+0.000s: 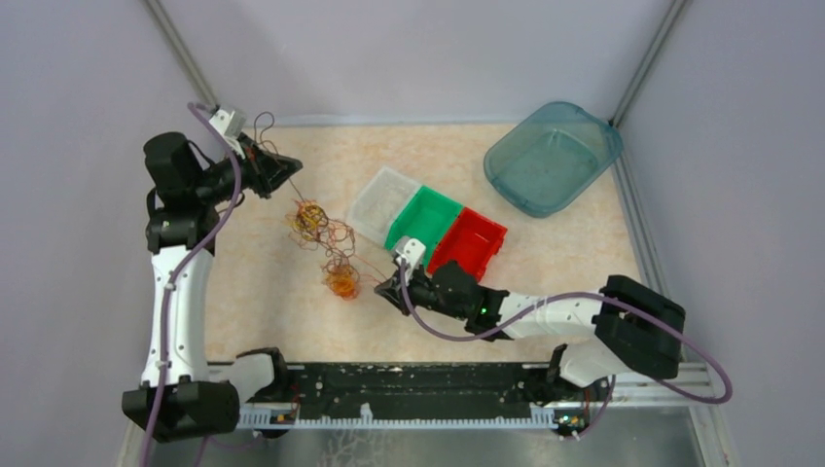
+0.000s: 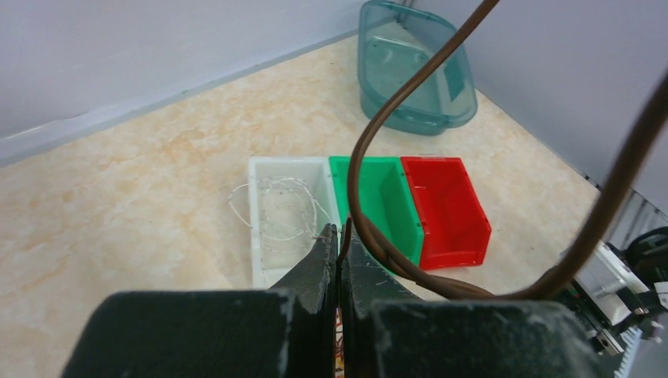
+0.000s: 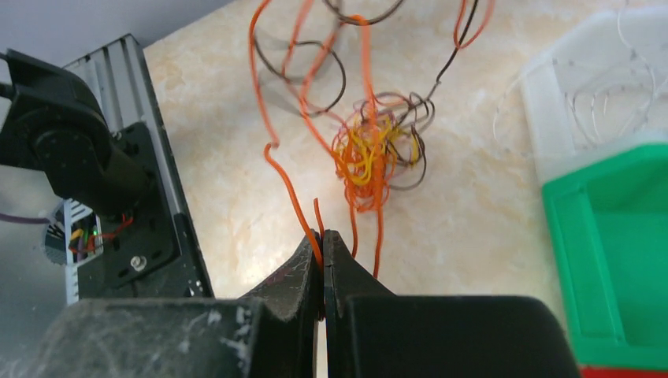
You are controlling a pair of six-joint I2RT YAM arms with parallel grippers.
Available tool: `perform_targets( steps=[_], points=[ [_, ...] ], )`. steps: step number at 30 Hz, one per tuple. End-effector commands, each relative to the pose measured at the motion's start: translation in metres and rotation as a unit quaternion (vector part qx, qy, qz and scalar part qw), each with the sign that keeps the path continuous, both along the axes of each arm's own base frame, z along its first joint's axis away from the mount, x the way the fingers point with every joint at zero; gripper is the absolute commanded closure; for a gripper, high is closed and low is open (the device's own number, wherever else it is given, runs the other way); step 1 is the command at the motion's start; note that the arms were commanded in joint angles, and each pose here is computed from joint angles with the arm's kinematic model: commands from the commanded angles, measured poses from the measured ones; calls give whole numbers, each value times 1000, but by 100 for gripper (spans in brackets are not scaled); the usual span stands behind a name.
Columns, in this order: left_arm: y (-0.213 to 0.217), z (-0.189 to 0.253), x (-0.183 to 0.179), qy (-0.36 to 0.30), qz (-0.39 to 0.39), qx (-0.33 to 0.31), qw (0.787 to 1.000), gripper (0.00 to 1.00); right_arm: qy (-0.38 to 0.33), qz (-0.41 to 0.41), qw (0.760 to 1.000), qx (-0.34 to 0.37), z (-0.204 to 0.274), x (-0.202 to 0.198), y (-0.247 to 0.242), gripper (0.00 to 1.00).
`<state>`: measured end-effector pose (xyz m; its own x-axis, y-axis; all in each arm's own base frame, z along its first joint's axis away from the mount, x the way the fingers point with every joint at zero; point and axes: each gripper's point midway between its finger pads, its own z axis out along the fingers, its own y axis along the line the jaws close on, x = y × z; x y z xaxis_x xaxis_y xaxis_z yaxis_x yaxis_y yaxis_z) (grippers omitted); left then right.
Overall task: Untangle the cables
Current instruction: Untie the cable.
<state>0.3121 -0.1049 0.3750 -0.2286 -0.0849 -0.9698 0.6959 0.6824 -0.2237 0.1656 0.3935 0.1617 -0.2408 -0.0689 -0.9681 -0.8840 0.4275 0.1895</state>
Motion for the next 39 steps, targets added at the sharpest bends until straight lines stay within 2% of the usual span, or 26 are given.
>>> perform_targets(
  steps=[1,9,15,23,28,31,34,39],
  points=[
    [17,20,9,-37,64,32,997,100,5,-23,999,40,13,-2,-14,100],
    [33,44,12,-71,112,63,989,100,14,-48,998,32,0,-3,-39,100],
    [86,49,30,-101,253,136,952,100,35,-59,997,32,-14,-10,-61,100],
    [121,31,42,-100,330,185,920,100,53,-70,995,41,-18,-19,-83,100],
    [88,32,33,-103,256,145,950,100,38,-79,995,48,1,-15,-86,99],
    [92,40,33,-108,269,141,947,100,31,-70,996,56,17,-15,-80,98],
    [110,39,37,-114,301,183,929,100,34,-66,995,64,28,-16,-80,100],
    [162,11,45,-108,386,287,870,100,33,-76,989,120,63,-18,-103,100]
  ],
)
